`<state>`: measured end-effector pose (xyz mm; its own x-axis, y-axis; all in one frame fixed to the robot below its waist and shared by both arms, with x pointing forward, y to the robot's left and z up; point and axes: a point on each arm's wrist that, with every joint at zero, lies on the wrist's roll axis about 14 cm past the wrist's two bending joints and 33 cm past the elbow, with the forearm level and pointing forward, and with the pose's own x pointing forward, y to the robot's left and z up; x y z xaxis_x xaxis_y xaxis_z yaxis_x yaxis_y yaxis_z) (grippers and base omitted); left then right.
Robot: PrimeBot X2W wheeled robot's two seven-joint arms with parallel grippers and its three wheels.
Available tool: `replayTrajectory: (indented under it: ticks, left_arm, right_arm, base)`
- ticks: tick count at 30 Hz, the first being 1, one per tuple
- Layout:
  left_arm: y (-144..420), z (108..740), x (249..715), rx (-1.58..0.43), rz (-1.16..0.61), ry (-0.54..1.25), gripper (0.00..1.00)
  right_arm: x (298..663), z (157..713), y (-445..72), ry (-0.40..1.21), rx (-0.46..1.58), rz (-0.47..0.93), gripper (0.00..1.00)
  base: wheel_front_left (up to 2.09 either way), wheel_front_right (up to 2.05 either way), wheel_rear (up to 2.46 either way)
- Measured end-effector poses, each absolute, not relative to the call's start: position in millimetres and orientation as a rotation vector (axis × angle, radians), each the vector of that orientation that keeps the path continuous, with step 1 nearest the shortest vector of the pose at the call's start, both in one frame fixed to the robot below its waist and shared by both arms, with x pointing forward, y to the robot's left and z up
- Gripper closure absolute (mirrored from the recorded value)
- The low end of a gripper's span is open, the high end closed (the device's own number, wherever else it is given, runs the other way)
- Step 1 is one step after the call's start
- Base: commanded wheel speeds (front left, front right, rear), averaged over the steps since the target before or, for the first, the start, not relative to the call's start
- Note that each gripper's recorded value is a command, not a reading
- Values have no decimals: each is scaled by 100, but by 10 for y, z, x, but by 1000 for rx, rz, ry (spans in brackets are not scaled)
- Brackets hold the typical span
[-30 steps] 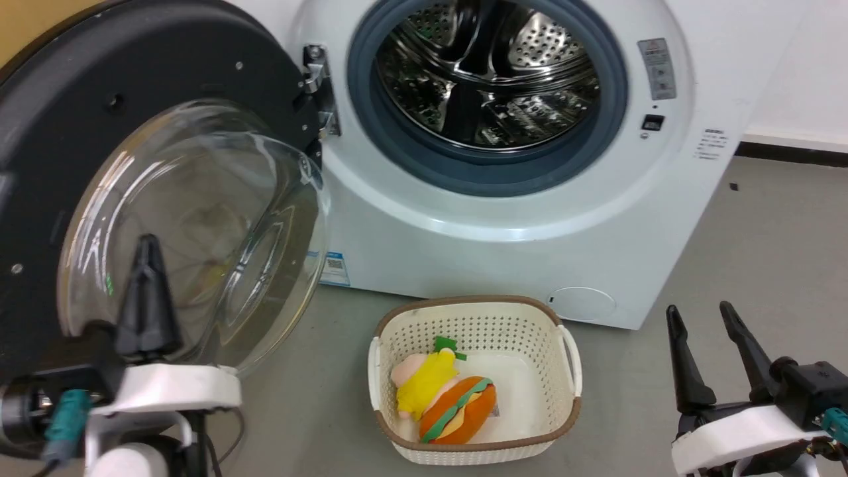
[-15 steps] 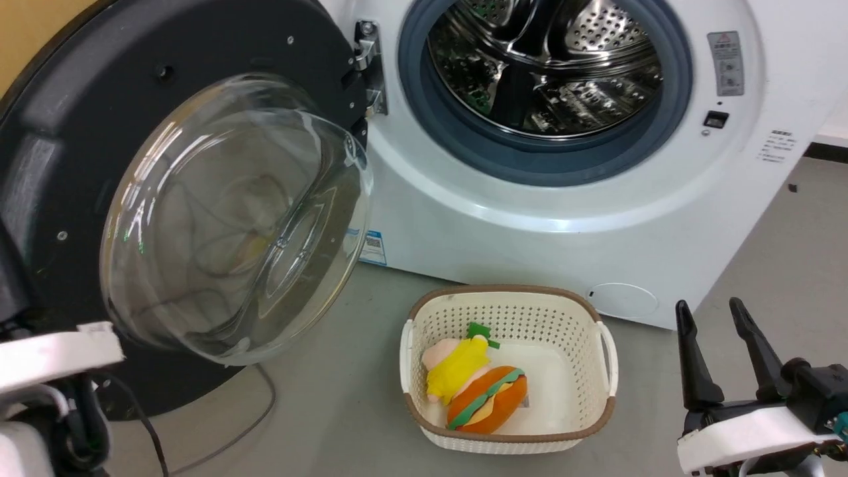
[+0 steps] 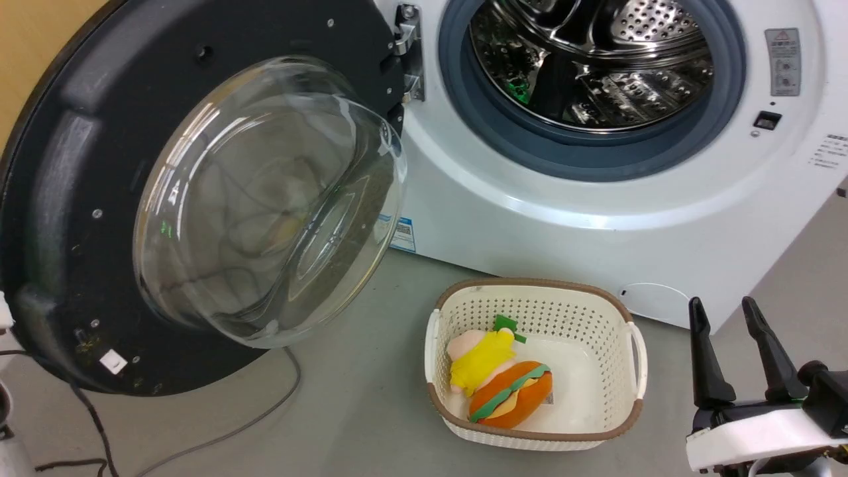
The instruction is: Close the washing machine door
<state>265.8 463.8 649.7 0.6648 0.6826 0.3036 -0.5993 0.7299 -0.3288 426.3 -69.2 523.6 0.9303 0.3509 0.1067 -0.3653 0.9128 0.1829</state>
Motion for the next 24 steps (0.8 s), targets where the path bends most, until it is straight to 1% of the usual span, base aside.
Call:
replayTrajectory:
  ticks: [7, 12, 19, 24]
  left_arm:
    - [4871, 6205, 2718, -452, 716, -266, 100]
    - [4887, 5994, 2752, -575, 667, -139, 100]
    - [4722, 5774, 2806, -705, 556, 18, 100]
    - [4535, 5765, 2775, -762, 456, 70, 100]
  right_arm:
    - [4308, 5213, -625, -75, 217, 383, 0]
    - [4340, 5191, -571, -74, 231, 394, 0]
    - [4372, 5168, -522, -77, 249, 403, 0]
    - [4399, 5164, -498, -78, 271, 405, 0]
  base:
    - [0, 0, 0]
    - [0, 0, 0]
    - [0, 0, 0]
    - [0, 0, 0]
